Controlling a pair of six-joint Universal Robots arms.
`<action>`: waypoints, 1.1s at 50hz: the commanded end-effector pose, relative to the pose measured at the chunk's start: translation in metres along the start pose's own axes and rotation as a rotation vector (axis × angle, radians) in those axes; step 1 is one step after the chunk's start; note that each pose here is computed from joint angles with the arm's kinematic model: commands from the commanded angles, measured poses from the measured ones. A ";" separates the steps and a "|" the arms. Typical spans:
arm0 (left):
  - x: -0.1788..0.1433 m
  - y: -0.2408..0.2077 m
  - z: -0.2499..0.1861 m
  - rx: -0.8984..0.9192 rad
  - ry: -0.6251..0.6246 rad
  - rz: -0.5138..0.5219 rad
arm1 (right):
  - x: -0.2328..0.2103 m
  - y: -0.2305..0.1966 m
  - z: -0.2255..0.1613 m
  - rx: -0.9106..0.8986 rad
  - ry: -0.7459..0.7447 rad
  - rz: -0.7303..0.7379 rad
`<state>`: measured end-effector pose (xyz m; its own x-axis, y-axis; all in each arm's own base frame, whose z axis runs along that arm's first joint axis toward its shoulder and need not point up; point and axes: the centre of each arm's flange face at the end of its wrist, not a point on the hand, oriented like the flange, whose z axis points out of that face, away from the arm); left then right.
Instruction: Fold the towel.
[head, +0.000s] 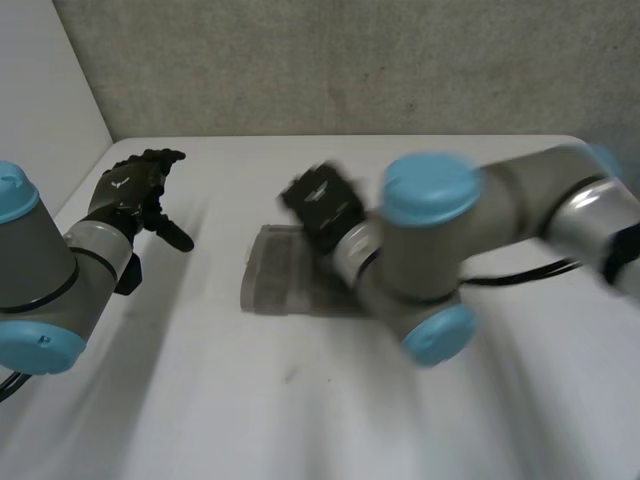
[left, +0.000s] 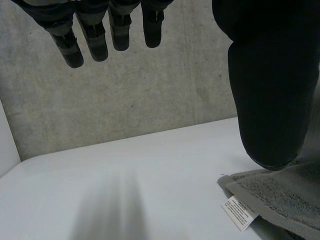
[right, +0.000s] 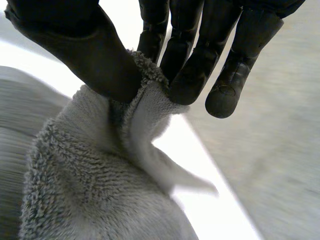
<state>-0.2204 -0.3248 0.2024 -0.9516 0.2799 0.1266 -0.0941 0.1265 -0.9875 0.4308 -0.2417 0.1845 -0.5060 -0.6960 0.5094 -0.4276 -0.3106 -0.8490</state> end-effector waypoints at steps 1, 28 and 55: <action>0.001 0.002 -0.001 -0.007 0.003 0.001 | -0.052 0.016 0.003 -0.075 -0.127 -0.024; 0.009 0.008 -0.004 -0.015 0.026 0.003 | 0.097 0.127 -0.075 -0.348 0.270 0.304; 0.018 0.014 -0.010 -0.020 0.053 0.013 | 0.083 0.137 -0.084 -0.296 0.200 0.433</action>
<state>-0.2338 -0.3104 0.1926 -0.9384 0.3242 0.1196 -0.0782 0.1379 -0.9874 0.2679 -0.2827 0.1268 -0.7954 -0.5870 0.1506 -0.3245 0.2027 -0.9239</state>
